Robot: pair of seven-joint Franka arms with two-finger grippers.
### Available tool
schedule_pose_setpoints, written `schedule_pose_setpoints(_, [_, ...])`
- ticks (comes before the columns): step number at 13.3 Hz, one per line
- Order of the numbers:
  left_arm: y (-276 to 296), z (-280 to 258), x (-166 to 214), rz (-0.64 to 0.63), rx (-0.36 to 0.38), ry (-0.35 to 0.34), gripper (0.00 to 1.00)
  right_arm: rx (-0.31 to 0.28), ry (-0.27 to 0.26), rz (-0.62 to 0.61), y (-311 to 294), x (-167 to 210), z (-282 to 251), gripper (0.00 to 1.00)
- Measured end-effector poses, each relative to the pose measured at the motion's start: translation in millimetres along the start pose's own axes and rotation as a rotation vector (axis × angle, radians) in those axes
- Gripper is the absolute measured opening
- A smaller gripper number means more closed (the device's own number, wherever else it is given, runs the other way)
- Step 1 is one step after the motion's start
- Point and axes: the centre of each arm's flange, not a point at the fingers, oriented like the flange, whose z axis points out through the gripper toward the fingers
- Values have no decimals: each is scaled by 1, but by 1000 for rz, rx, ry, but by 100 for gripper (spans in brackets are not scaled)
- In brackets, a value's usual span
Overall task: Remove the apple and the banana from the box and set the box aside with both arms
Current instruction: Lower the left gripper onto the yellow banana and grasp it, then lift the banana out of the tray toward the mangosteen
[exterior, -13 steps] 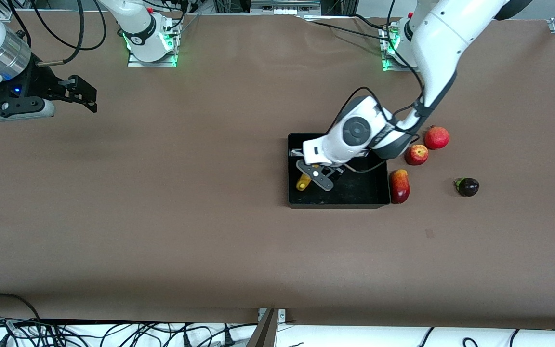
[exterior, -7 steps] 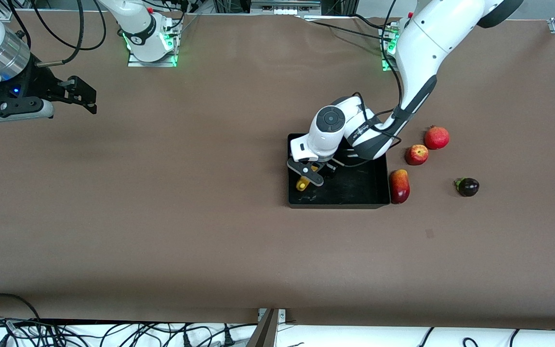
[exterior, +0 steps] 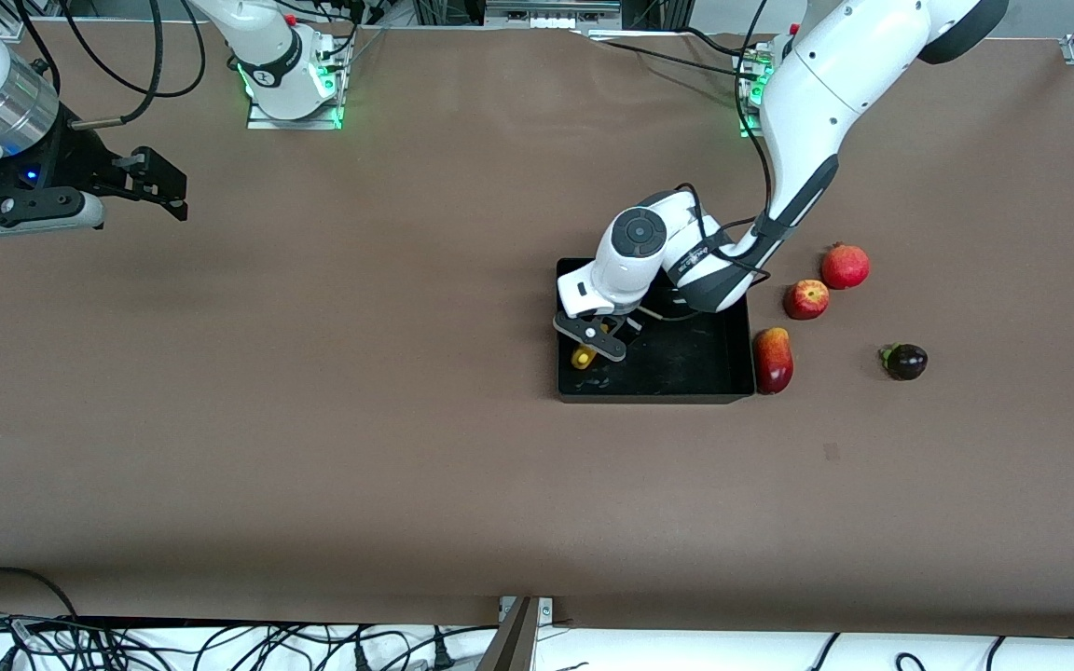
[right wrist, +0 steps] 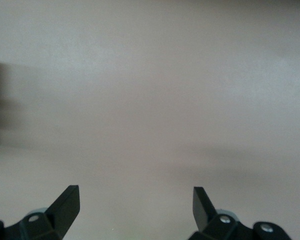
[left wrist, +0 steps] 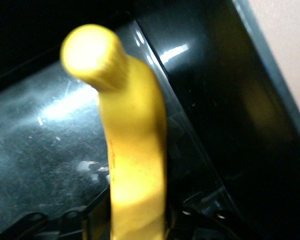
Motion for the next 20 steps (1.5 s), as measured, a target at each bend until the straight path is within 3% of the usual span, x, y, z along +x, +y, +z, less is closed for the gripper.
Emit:
schedule_pose_setpoints(5, [-27, -27, 16, -56, 19, 20, 43, 0, 8, 0, 0, 1, -1, 100])
schedule_pose_setpoints(9, [-71, -130, 26, -262, -15, -49, 43, 1, 22, -2, -1, 2, -2, 100])
schedule_pose_setpoints(12, [-139, -179, 12, -384, 46, -128, 43, 2, 23, -3, -2, 2, -2, 100])
schedule_pose_setpoints(15, [-226, -184, -6, -467, 63, -176, 43, 3, 23, -4, -2, 2, -2, 100])
schedule_pose_setpoints(18, [-326, -171, -33, -382, 55, -180, 43, 4, 23, -5, -3, 2, -2, 100])
schedule_pose_setpoints(20, [-384, -151, -52, -342, 10, -155, 42, 4, 24, -5, -3, 2, -2, 100])
